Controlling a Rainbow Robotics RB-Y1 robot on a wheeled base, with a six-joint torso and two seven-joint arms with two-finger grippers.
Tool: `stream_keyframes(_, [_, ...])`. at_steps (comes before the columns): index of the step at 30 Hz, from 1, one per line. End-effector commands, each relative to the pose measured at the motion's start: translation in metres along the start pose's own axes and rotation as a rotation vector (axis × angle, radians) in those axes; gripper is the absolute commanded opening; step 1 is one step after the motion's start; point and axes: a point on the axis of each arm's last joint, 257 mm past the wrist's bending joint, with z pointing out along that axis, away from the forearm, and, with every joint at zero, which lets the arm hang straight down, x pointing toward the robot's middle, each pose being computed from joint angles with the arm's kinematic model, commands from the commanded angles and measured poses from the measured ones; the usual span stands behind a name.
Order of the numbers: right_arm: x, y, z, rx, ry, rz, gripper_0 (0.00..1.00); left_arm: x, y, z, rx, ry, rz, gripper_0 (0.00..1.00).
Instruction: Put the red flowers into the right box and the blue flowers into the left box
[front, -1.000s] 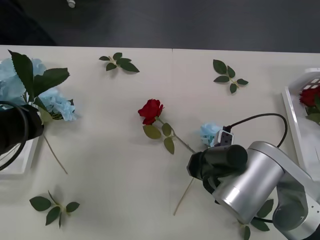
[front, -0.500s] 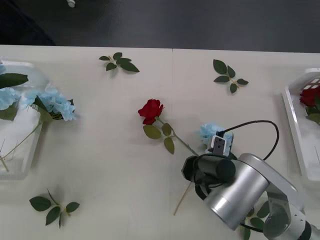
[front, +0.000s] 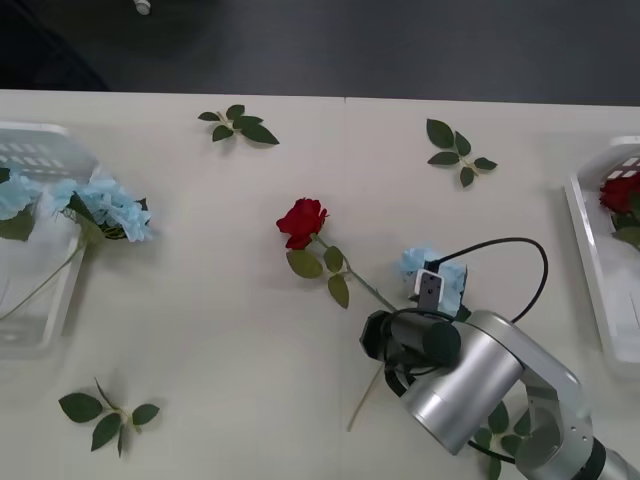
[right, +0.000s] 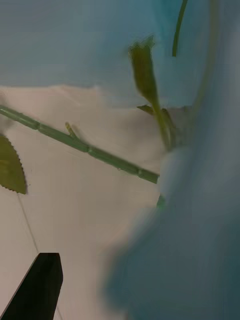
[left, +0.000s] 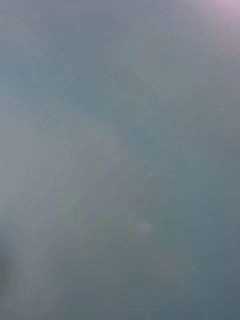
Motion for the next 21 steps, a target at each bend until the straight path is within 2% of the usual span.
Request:
stream_keyframes(1, [-0.001, 0.011, 0.003, -0.026, -0.015, -0.022, 0.70, -0.026, 0.023, -0.004, -0.046, -0.057, 0.109, 0.00])
stream_keyframes(13, [-0.002, 0.007, 0.009, -0.027, -0.020, -0.031, 0.71, -0.020, 0.027, 0.006, -0.036, -0.051, 0.130, 0.02])
stream_keyframes(14, [-0.002, 0.007, 0.010, -0.027, -0.023, -0.032, 0.71, -0.020, 0.028, 0.006, -0.037, -0.053, 0.130, 0.07])
stream_keyframes(15, [-0.003, 0.007, 0.011, -0.028, -0.026, -0.035, 0.70, -0.021, 0.027, 0.006, -0.036, -0.054, 0.130, 0.24])
stream_keyframes(16, [-0.003, 0.006, 0.011, -0.027, -0.026, -0.035, 0.71, -0.020, 0.027, 0.006, -0.036, -0.051, 0.130, 0.34])
stream_keyframes(17, [-0.004, 0.006, 0.012, -0.026, -0.029, -0.037, 0.70, -0.020, 0.028, 0.006, -0.037, -0.053, 0.130, 0.47])
stream_keyframes(18, [-0.004, 0.002, 0.016, -0.017, -0.033, -0.038, 0.70, -0.021, 0.027, 0.006, -0.034, -0.054, 0.130, 0.68])
stream_keyframes(21, [-0.002, -0.005, 0.022, -0.002, -0.034, -0.043, 0.71, -0.022, 0.023, 0.006, -0.019, -0.059, 0.128, 0.86])
